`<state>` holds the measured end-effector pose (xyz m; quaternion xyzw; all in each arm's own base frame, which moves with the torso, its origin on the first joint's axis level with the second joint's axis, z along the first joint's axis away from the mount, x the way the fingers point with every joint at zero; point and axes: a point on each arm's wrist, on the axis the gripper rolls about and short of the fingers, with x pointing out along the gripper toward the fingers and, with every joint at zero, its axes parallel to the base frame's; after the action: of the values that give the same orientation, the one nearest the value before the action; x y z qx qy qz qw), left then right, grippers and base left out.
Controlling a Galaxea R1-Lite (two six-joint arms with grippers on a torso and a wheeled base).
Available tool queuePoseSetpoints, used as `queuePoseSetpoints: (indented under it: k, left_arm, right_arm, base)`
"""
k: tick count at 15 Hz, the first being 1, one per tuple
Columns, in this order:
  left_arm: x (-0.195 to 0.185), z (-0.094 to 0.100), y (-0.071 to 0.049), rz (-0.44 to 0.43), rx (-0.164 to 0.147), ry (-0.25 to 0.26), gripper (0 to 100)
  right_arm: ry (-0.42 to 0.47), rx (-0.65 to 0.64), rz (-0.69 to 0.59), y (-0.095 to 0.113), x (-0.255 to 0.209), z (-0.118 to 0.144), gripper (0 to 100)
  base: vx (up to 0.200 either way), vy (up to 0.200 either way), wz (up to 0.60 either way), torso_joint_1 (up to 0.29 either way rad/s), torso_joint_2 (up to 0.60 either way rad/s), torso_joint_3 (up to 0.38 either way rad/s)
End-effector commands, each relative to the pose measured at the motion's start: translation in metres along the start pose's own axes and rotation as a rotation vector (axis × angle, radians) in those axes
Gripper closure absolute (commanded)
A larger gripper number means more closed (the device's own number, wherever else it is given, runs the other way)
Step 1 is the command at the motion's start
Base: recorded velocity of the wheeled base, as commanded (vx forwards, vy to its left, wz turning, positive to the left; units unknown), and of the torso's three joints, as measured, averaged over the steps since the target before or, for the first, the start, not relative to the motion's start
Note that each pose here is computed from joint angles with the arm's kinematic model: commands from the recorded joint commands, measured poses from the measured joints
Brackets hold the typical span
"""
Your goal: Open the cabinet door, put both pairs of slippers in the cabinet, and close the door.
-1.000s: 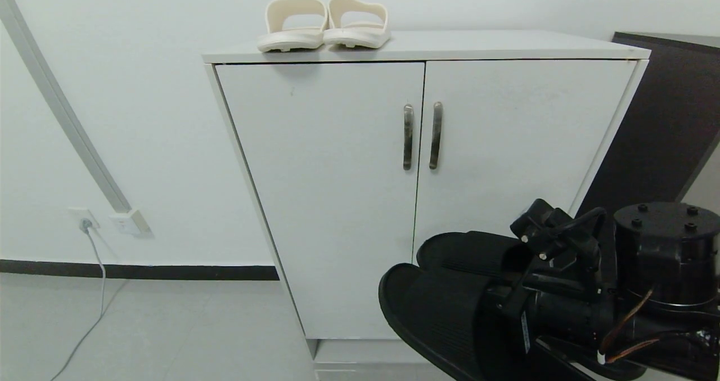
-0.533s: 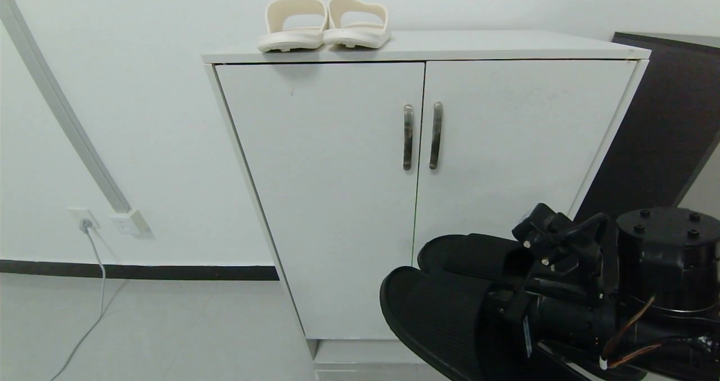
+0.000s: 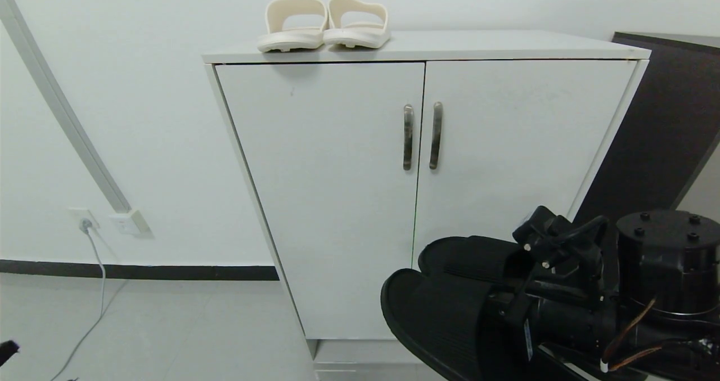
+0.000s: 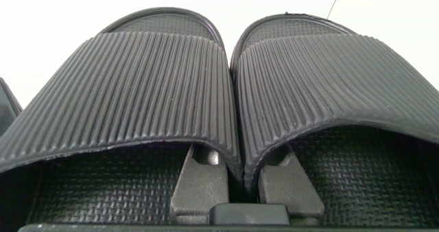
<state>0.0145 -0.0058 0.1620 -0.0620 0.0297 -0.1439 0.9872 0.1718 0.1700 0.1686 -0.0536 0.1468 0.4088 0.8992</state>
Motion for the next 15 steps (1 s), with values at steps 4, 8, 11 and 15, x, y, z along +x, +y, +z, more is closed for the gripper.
queuePoseSetpoints:
  k: [4,8,11,15]
  left_arm:
    - [0.074,0.018,0.005,-0.195,-0.029,0.128,0]
    - [0.1,0.033,-0.008,-0.313,-0.012,0.123,0]
    - [0.124,0.048,-0.021,-0.377,-0.007,0.129,0]
    - [0.161,0.074,-0.058,-0.528,-0.048,0.133,0]
  right_arm:
    - [0.008,0.0,0.003,0.0,0.002,-0.001,100]
    - [0.007,-0.001,0.003,0.001,0.002,-0.001,100]
    - [0.007,-0.001,0.003,0.001,0.0,-0.002,100]
    - [0.001,-0.001,0.001,0.001,-0.002,-0.001,100]
  base:
    - [0.0,0.0,0.0,0.0,0.0,0.0]
    - [0.0,0.0,0.0,0.0,0.0,0.0]
    - [0.0,0.0,0.0,0.0,0.0,0.0]
    - [0.0,0.0,0.0,0.0,0.0,0.0]
